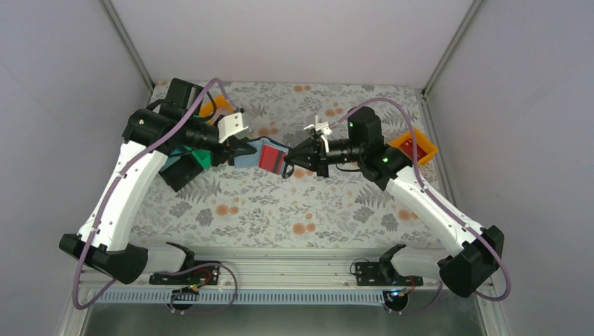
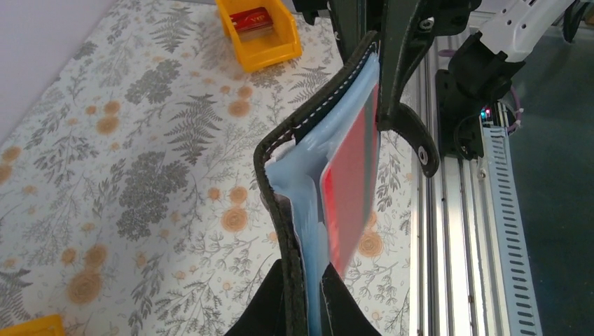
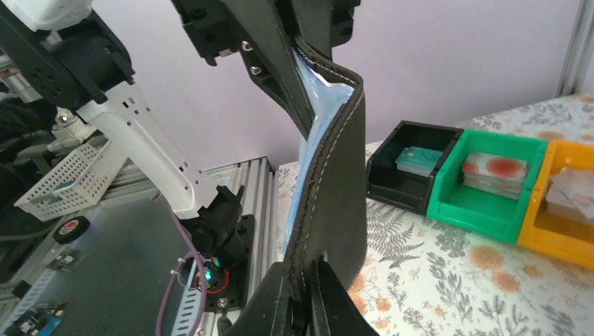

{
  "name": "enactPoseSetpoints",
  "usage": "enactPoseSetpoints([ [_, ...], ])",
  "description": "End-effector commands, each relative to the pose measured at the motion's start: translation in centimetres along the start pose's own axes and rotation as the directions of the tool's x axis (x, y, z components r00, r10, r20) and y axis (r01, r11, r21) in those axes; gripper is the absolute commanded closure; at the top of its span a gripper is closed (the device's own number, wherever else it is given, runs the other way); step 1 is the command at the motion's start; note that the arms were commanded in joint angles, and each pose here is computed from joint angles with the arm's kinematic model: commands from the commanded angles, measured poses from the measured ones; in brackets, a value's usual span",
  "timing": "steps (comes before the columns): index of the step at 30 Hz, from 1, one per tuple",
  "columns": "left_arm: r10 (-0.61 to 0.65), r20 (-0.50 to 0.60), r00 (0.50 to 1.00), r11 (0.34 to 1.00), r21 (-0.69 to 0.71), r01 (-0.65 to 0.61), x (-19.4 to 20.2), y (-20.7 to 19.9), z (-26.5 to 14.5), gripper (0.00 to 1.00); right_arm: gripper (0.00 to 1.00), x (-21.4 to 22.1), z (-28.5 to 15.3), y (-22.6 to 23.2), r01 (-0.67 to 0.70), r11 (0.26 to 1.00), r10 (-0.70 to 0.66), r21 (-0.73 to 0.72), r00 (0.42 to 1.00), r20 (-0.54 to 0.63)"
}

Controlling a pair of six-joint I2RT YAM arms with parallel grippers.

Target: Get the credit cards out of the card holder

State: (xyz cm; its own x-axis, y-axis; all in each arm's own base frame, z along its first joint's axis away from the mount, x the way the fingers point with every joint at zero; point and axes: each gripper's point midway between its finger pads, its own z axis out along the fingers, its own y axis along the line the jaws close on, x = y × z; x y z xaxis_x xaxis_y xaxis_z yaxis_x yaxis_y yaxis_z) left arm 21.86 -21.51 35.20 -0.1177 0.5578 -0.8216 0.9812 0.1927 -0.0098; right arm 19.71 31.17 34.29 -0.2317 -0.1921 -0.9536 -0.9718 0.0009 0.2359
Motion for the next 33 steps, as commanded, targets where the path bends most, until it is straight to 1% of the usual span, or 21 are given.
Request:
enactPoseSetpoints([
  [1,0.009,0.029,1.0,1.0,0.014,-0.009,-0.6,-0.6,-0.2,0.98,0.96,-1.0,0.0,-0.3,0.017,0.999,-0.018,0.04,0.999,0.033],
  [6,0.003,0.026,1.0,1.0,-0.021,-0.002,-0.4,-0.1,-0.3,0.98,0.96,-0.6,-0.3,-1.6,-0.019,0.993,0.015,0.117,0.999,0.032],
  [8,0.007,0.031,0.999,1.0,-0.015,-0.007,-0.5,-0.3,-0.4,0.98,0.96,-0.2,-0.3,-2.1,-0.046,0.99,0.042,0.131,0.999,0.031],
  [9,0.009,0.036,0.999,1.0,-0.01,-0.009,-0.7,-0.5,-0.4,0.98,0.92,-0.1,-0.2,-2.2,-0.058,0.99,0.055,0.131,0.998,0.03],
  [11,0.011,0.047,0.999,1.0,0.007,-0.012,-0.9,-0.8,-0.5,0.98,0.76,0.1,0.1,-2.2,-0.077,0.991,0.075,0.108,0.997,0.023],
  [12,0.012,0.051,0.999,1.0,0.012,-0.013,-0.9,-0.8,-0.5,0.98,0.72,0.2,0.3,-2.1,-0.083,0.993,0.081,0.09,0.996,0.022],
  [14,0.01,0.051,0.999,1.0,0.016,-0.01,-0.9,-0.8,-0.4,0.98,0.69,0.1,0.6,-2.0,-0.088,0.993,0.086,0.076,0.996,0.026],
  [15,0.008,0.049,0.999,1.0,0.017,-0.009,-0.9,-0.7,-0.3,0.98,0.71,0.0,0.6,-2.1,-0.087,0.993,0.085,0.076,0.996,0.029],
  [18,0.01,0.048,0.999,1.0,0.018,-0.01,-0.8,-0.8,-0.3,0.98,0.85,-0.3,0.5,-1.8,-0.069,0.995,0.066,0.07,0.997,0.042],
  [19,0.009,0.047,0.999,1.0,0.018,-0.01,-0.7,-0.8,-0.3,0.98,0.92,-0.4,0.4,-1.7,-0.064,0.995,0.061,0.071,0.997,0.045],
  [20,0.01,0.045,0.999,1.0,0.017,-0.011,-0.7,-0.8,-0.3,0.98,0.95,-0.3,0.4,-1.7,-0.06,0.995,0.057,0.075,0.997,0.046],
  [22,-0.002,0.033,0.999,1.0,-0.003,0.002,-0.3,-0.3,-0.1,0.97,0.96,-0.2,0.2,-1.7,-0.062,0.994,0.058,0.086,0.997,0.045],
  [23,-0.012,0.024,1.0,1.0,-0.028,0.012,-0.1,0.2,-0.1,0.93,0.96,-0.1,0.2,-1.7,-0.064,0.994,0.06,0.087,0.997,0.044],
  [25,-0.042,0.002,0.999,0.993,-0.108,0.042,0.6,2.3,-0.1,0.8,0.96,0.2,0.2,-1.8,-0.086,0.992,0.083,0.088,0.996,0.037],
  [27,-0.084,-0.01,0.996,0.978,-0.191,0.08,1.4,4.7,-0.6,0.73,0.96,0.7,0.3,-2.3,-0.126,0.986,0.123,0.106,0.992,0.027],
  [29,-0.123,0.001,0.992,0.959,-0.257,0.119,2.1,7.1,-1.7,0.67,0.96,1.3,0.3,-3.5,-0.195,0.967,0.194,0.165,0.981,0.019],
  [31,-0.137,0.014,0.99,0.939,-0.318,0.134,2.7,8.9,-3.0,0.58,0.96,2.1,-0.1,-5.8,-0.293,0.915,0.297,0.277,0.955,0.031],
  [32,-0.136,0.018,0.991,0.93,-0.344,0.133,2.8,9.5,-3.7,0.53,0.96,2.9,-0.4,-7.8,-0.356,0.859,0.364,0.37,0.93,0.048],
  [33,-0.133,0.022,0.991,0.921,-0.367,0.131,3.0,10.0,-4.3,0.48,0.96,3.7,-0.7,-9.2,-0.421,0.797,0.438,0.433,0.897,0.067],
])
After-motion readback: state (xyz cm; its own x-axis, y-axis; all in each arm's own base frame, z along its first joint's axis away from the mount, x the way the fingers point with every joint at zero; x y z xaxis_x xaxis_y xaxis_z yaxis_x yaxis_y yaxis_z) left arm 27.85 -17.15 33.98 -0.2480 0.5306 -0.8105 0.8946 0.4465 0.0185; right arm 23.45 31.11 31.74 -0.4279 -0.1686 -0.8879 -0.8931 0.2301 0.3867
